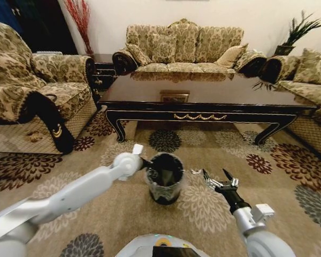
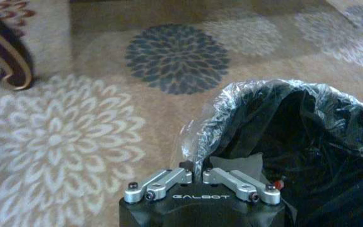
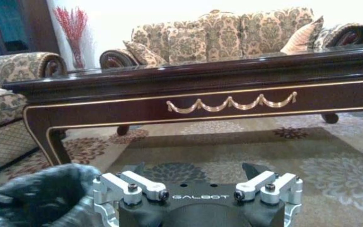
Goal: Move to the front of the table and pick up the trash from the floor, then place it into the trash bin.
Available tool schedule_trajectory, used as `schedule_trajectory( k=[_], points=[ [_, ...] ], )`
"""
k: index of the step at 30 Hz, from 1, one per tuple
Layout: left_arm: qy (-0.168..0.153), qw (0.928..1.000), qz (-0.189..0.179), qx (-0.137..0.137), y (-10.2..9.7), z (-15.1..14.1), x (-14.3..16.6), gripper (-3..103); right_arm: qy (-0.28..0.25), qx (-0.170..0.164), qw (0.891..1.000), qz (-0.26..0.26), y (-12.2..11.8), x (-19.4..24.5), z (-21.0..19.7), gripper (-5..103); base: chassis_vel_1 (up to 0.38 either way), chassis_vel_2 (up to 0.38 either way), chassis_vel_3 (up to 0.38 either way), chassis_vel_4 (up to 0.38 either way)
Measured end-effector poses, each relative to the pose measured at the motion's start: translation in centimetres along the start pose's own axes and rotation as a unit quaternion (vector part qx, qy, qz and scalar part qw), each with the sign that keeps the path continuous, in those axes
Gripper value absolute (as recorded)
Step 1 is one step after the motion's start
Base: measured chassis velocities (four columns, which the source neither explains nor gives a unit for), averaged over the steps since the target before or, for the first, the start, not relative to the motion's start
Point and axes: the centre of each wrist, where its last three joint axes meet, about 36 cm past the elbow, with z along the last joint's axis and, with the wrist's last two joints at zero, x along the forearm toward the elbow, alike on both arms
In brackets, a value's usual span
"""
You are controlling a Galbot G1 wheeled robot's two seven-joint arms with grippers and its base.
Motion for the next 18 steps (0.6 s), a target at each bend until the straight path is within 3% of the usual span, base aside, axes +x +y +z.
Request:
schedule_trajectory(
  k=[5,7,9,18],
  points=[
    [-0.018,0.9985,-0.034,0.038,3.9,0.9,1.2,4,0.015,0.006,1.0,0.01,-1.5,-2.0,1.7,100,0.0,0.0,0.0,0.0],
    [-0.018,0.9984,-0.035,0.04,4.1,1.0,1.2,4,0.016,0.007,1.0,0.01,-1.6,-2.1,1.8,100,0.0,0.0,0.0,0.0],
    [-0.023,0.9969,-0.05,0.056,6.4,2.3,1.7,4,0.039,0.015,0.999,0.019,-3.1,-3.9,3.9,100,0.0,0.0,0.0,0.0],
    [-0.023,0.9957,-0.059,0.067,8.1,4.0,2.6,4,0.096,0.05,0.994,0.03,-5.6,-6.6,9.4,100,0.0,0.0,0.0,0.0]
  ],
)
